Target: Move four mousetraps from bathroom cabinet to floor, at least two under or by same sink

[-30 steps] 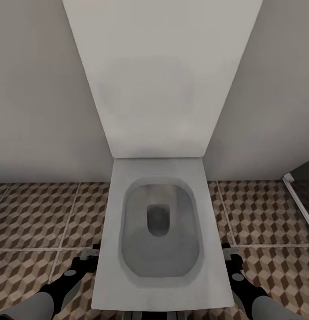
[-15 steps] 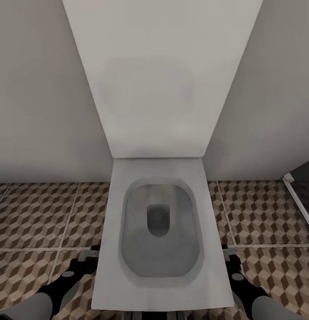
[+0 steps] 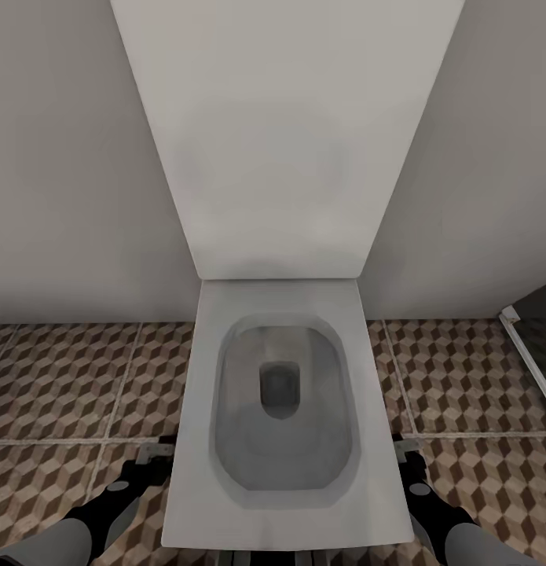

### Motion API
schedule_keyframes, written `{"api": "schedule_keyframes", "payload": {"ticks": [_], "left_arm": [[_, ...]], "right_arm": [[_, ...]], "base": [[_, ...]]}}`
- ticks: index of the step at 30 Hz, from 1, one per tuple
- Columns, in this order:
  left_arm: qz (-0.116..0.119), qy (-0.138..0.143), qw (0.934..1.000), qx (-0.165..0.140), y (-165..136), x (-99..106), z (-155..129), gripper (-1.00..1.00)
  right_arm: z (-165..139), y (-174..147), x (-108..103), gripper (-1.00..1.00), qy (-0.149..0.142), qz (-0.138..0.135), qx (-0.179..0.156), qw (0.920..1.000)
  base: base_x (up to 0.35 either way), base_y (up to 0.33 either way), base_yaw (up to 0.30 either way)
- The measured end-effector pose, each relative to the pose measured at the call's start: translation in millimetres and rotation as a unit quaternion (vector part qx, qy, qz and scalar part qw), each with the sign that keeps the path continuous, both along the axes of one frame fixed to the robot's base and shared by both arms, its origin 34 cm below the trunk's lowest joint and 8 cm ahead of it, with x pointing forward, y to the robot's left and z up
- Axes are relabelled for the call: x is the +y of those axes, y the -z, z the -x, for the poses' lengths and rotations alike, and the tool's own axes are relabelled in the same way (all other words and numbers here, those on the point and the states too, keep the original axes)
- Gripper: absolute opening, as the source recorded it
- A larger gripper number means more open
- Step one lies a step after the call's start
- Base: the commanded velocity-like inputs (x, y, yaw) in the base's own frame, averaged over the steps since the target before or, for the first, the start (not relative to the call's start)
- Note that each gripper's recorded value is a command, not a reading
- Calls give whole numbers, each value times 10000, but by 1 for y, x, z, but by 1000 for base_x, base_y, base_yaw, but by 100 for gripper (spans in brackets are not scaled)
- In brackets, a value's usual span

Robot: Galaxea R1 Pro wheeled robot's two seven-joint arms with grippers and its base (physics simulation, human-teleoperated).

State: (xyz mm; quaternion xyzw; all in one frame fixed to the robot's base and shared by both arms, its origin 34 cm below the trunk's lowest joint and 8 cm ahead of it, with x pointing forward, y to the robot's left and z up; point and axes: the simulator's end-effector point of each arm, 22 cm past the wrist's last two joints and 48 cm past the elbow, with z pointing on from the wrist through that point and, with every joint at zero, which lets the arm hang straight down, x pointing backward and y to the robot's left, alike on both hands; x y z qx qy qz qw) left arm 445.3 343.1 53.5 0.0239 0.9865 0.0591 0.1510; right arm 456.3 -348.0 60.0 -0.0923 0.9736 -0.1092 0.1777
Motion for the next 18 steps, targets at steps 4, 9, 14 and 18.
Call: {"api": "schedule_keyframes", "payload": {"ticks": [4,9,14,18], "left_arm": [[-69,-29,9999,138,2,7,13,-100],[-203,-65,9994,257,4,20,37,-100],[-213,-80,9992,313,6,18,49,-100],[-195,-119,9993,312,6,15,51,-100]], "right_arm": [[1,0,-3,-100,28,12,7,10000],[7,2,-1,-100,46,-1,60,10000],[21,5,1,-100,53,-20,183,9998],[28,6,1,-100,55,-34,214,9998]], "base": [[0,0,0],[0,0,0],[0,0,0],[0,0,0]]}}
